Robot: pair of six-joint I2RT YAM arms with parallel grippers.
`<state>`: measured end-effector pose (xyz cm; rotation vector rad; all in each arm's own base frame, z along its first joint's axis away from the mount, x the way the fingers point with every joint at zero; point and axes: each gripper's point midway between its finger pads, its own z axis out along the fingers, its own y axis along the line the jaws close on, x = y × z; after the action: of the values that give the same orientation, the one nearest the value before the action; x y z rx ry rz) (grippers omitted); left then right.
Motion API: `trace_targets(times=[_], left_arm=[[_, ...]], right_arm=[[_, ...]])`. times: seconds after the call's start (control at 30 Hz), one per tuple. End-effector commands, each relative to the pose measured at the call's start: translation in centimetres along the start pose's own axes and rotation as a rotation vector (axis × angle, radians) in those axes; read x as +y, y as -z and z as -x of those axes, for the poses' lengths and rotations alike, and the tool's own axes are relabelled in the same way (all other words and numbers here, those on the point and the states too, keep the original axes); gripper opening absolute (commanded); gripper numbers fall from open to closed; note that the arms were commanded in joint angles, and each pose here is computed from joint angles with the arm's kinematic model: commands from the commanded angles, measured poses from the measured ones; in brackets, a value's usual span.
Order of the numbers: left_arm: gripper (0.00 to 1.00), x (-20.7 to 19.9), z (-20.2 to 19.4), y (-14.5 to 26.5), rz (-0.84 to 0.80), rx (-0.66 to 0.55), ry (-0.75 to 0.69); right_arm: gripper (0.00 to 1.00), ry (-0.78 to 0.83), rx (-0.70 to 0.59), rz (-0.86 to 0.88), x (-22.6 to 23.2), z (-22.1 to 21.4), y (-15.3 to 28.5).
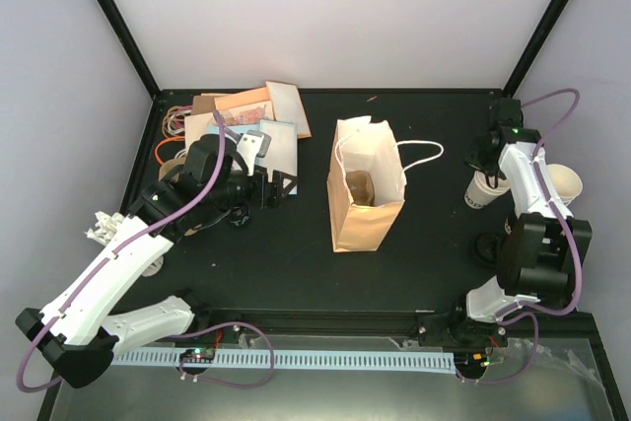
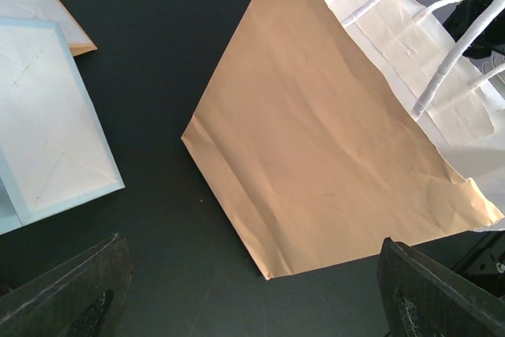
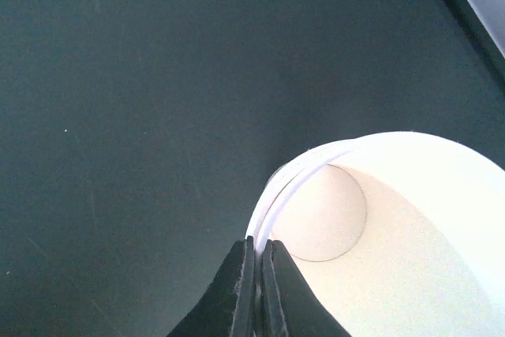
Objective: Pack the takeout coffee
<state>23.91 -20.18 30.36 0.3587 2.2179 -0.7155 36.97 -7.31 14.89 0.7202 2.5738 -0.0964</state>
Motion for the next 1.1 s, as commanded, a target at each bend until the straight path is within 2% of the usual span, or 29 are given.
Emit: trace_targets(times=[0.0,0.37,0.57,0.73,0.8,0.87,0.9,1.0,1.07], left_arm=[[0.88,-0.3,0.4,0.8,-0.017,-0.022,0.002],[0.88,-0.5,0.3,1.0,-0.028,-0.022,0.003],[0.88,-0.6,0.3,1.0,-0.033,-0.025,-0.001],[0.88,-0.6,0.3,1.1,-0.035,-0.023,-0.006],[0.88,-0.5,0.3,1.2,-0.030,-0.026,-0.007],[0.88,-0.5,0.3,1.2,-0.026,-0.029,-0.008],[0.88,-0.4,0.3,1.2,-0.023,-0.031,-0.007],[0.88,-0.4,0.4,1.1,-0.027,-0.032,-0.007],[0.88,-0.6,0.5,1.1,-0.031,-0.030,-0.008]], right_arm=[[0.03,-0.008,-0.046,0.005,-0.2,1.0,1.8],[0.01,0.009,-0.068,-0.059,-0.6,1.7,3.7],[0.01,0.083,-0.082,-0.272,-1.2,1.8,4.5],[0.01,0.096,-0.051,-0.178,0.8,1.3,4.1],[0.01,0.125,-0.073,-0.222,0.7,1.5,4.5],[0.01,0.170,-0.137,-0.409,-0.3,2.3,6.0],[0.01,0.198,-0.132,-0.433,0.1,2.3,6.0],[0.01,0.226,-0.047,-0.339,2.2,0.9,4.2],[0.01,0.210,-0.058,-0.312,2.7,0.9,4.3]])
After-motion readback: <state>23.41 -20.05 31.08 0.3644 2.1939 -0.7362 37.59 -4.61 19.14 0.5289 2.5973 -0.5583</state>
